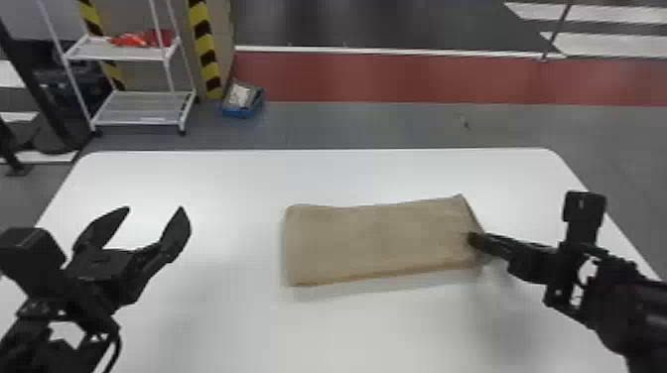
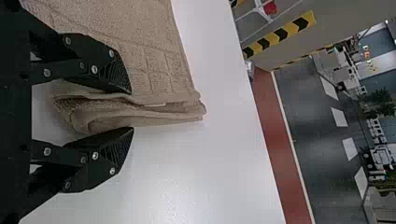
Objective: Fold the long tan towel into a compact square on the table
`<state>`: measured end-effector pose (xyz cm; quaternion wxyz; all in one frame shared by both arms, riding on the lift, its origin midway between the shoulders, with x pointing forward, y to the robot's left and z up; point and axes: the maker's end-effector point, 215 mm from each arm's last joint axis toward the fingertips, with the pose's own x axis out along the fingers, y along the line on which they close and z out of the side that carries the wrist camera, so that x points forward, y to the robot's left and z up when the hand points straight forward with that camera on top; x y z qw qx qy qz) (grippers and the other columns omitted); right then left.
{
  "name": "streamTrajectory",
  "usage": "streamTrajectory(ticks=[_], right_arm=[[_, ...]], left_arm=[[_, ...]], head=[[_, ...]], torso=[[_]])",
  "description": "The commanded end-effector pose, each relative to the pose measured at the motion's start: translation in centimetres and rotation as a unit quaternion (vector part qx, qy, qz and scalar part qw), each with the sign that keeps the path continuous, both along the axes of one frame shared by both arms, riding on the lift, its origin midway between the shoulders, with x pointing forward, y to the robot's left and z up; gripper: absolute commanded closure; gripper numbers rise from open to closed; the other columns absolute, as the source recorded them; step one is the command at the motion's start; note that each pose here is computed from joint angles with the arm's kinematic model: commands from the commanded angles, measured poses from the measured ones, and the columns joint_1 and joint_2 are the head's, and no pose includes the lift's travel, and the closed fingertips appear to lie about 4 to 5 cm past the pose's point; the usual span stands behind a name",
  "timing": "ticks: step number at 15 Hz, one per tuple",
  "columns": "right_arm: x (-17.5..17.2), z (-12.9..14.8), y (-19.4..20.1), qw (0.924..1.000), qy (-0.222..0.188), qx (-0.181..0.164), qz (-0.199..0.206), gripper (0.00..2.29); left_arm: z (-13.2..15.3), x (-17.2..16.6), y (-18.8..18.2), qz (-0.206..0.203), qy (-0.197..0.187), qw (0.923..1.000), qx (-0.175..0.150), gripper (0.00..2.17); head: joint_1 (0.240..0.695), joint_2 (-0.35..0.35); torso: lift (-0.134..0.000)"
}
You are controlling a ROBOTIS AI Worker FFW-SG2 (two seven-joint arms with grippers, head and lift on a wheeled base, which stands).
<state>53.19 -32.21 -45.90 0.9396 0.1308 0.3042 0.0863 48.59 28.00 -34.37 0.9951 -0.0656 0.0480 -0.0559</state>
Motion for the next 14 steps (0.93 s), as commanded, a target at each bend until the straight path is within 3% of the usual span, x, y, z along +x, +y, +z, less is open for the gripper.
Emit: streamTrajectory(ticks=[1, 5, 8, 14], right_arm=[[-0.3, -0.2, -0.1, 1.0000, 0.002, 0.001, -0.001, 1.51], [-0.1, 2.9, -0.3, 0.9980, -0.049, 0.036, -0.013, 1.51], [-0.2, 6.0, 0.2, 0.9953, -0.087, 0.040, -0.012, 1.51], [-1.2, 12.8, 8.6, 0.9856, -0.149, 0.057, 0.055, 1.51]], left_arm=[[0.0, 0.0, 0.0, 0.000, 0.000, 1.0000, 0.000, 0.10], [-0.5, 0.1, 0.8, 0.014, 0.000, 0.9998, 0.012, 0.10], [-0.9, 0.3, 1.3, 0.032, -0.009, 0.9991, 0.028, 0.10], [-0.9, 0.3, 1.3, 0.034, -0.015, 0.9989, 0.027, 0.10]], head=[[0.695, -0.046], [0.695, -0.045], [0.695, -0.039], [0.695, 0.009]], torso=[[-0.125], [-0.125], [-0.125], [-0.125]])
